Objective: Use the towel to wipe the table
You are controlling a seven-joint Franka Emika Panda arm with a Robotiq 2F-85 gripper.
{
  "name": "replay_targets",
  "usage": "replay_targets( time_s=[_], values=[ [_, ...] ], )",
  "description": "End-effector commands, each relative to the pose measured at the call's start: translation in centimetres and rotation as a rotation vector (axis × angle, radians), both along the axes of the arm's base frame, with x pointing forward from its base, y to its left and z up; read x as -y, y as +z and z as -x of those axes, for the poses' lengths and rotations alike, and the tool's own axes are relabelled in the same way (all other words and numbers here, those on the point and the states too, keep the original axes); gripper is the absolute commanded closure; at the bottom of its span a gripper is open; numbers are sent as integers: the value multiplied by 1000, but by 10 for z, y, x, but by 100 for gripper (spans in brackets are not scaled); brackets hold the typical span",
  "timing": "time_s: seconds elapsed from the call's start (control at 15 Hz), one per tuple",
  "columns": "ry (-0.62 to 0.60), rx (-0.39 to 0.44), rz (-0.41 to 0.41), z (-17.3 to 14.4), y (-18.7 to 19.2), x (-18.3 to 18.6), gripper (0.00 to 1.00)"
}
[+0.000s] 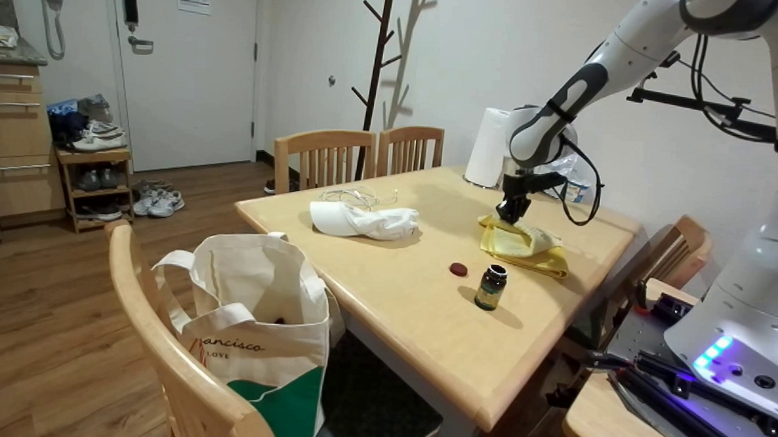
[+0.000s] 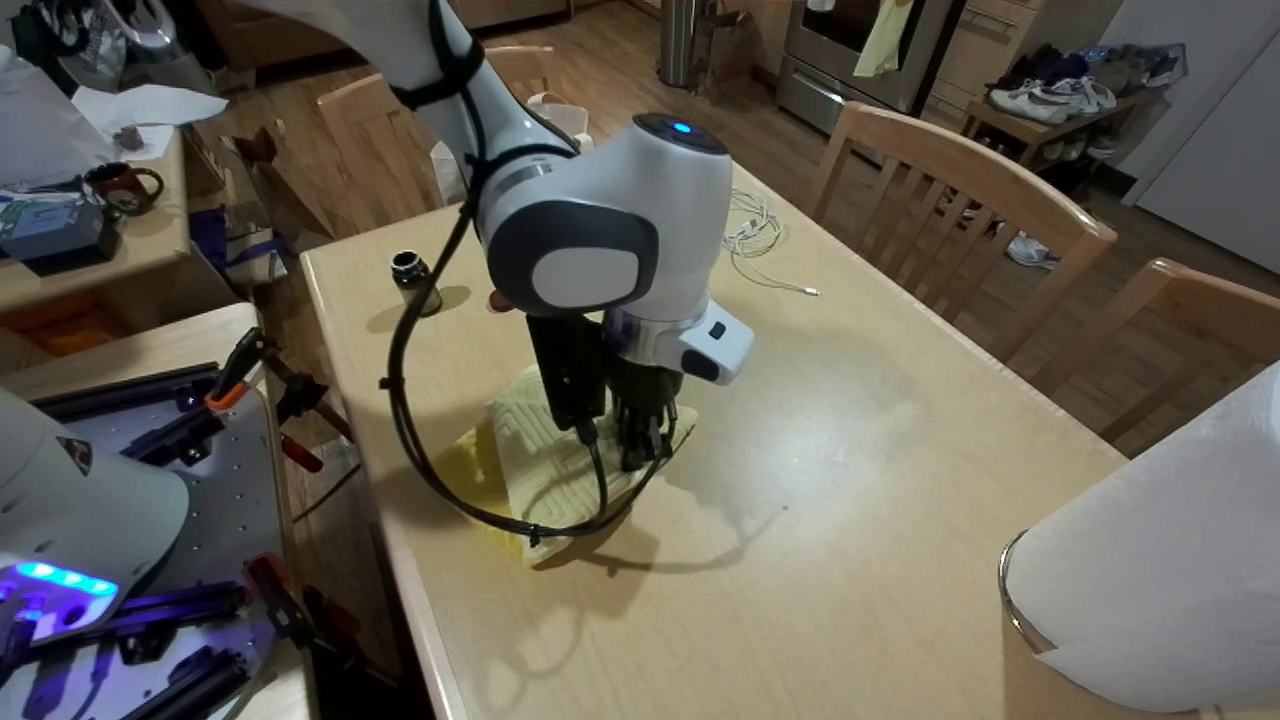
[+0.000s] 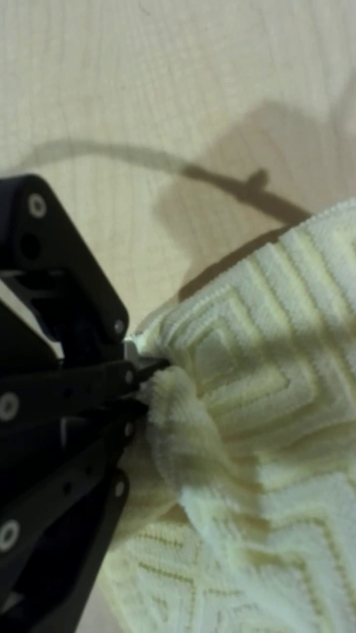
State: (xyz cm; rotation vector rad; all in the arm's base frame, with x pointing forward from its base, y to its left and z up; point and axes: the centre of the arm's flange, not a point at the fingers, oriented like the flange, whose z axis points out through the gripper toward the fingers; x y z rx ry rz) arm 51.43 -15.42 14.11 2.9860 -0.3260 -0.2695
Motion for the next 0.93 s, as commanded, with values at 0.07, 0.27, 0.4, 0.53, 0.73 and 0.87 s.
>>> replay_targets(
  time_s=[0.07, 0.27, 0.4, 0.53, 0.73, 0.87],
  values=[
    [24, 53, -63, 16, 18, -27, 99],
    [48, 92, -63, 11, 38, -40, 99],
    [51, 107, -74, 7, 55, -41, 99],
    [53, 132, -66, 6, 69, -40, 99],
    [68, 143, -61, 12, 86, -41, 99],
    [108, 116, -89, 21, 92, -50, 99]
  ],
)
